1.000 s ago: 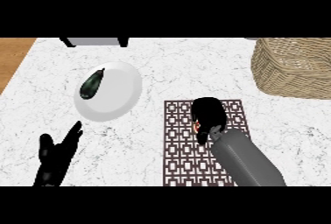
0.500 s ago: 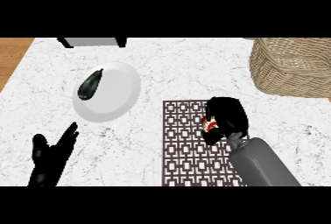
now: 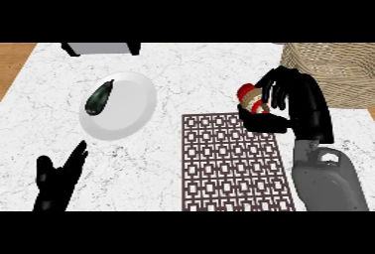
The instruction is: Pick the cupcake from the placemat and place it in the basket
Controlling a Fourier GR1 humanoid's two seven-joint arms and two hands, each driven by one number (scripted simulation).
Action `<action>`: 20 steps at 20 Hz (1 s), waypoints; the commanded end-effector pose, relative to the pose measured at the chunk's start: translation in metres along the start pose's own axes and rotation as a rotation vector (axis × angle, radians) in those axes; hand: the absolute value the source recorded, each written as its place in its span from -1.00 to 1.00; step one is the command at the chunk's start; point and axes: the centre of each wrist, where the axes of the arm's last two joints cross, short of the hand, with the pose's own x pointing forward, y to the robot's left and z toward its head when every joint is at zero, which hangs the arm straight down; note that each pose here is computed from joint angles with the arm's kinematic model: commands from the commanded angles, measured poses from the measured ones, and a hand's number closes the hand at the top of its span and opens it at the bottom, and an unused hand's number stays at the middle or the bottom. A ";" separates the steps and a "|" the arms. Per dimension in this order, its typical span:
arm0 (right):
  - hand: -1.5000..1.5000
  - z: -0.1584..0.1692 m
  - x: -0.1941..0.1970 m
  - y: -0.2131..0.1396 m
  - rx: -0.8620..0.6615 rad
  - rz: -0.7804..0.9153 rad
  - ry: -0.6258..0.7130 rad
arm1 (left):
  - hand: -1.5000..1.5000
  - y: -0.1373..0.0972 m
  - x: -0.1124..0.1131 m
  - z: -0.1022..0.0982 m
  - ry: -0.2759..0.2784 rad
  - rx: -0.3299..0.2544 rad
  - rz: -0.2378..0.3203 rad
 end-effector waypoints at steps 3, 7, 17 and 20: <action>1.00 -0.001 0.024 -0.080 -0.192 -0.016 0.049 | 0.00 -0.001 -0.010 0.002 0.080 -0.007 0.007; 1.00 -0.016 0.035 -0.130 -0.270 -0.064 0.095 | 0.00 -0.012 -0.017 -0.009 0.072 -0.025 -0.008; 1.00 -0.082 0.007 -0.216 -0.314 -0.038 0.189 | 0.00 0.001 -0.003 -0.005 0.068 -0.030 -0.017; 1.00 -0.103 -0.017 -0.217 -0.324 0.010 0.194 | 0.00 0.003 -0.005 -0.017 0.056 -0.040 -0.009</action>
